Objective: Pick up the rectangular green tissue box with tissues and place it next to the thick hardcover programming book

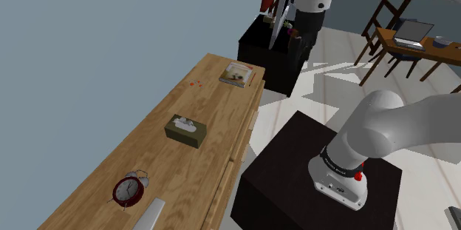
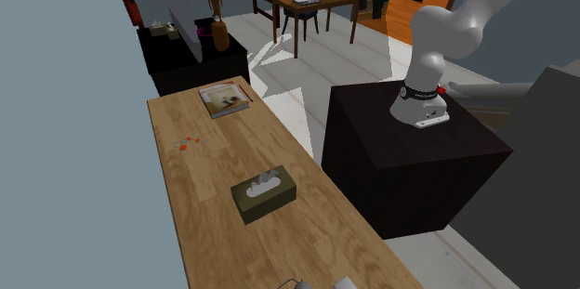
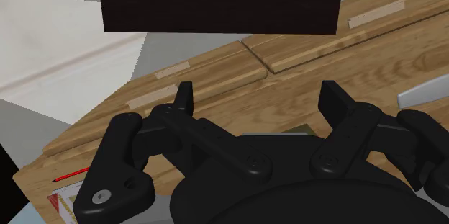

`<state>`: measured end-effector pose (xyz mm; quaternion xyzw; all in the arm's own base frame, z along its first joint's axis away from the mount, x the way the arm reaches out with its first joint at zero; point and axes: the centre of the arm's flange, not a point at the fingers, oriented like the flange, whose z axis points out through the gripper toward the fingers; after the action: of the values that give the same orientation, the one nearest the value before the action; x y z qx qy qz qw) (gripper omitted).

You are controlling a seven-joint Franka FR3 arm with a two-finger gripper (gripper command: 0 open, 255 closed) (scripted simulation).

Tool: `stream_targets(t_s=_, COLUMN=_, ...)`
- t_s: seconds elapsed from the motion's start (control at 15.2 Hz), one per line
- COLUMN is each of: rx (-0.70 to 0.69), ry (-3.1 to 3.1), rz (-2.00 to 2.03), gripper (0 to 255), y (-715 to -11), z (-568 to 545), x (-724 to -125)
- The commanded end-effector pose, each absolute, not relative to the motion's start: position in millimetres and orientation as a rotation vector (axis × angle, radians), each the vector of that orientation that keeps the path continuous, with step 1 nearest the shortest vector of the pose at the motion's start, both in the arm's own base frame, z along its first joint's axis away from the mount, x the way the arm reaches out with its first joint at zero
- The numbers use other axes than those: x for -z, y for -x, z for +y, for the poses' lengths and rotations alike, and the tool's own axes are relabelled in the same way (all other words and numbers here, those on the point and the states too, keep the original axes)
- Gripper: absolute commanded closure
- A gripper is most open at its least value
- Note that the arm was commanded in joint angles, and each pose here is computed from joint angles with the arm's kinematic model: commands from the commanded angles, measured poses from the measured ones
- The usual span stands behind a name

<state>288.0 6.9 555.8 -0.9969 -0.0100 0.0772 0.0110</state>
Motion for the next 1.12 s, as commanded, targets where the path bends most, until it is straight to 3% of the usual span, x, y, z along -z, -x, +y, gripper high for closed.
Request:
stream_targets(t_s=0.0, rx=-0.241, ry=3.11, rz=-0.031, gripper=0, y=-288.0, z=6.9, x=-555.8)
stream_targets(t_s=1.06, rx=-0.329, ry=3.314, rz=-0.098, gripper=0, y=-429.7, z=149.9, x=-434.2)
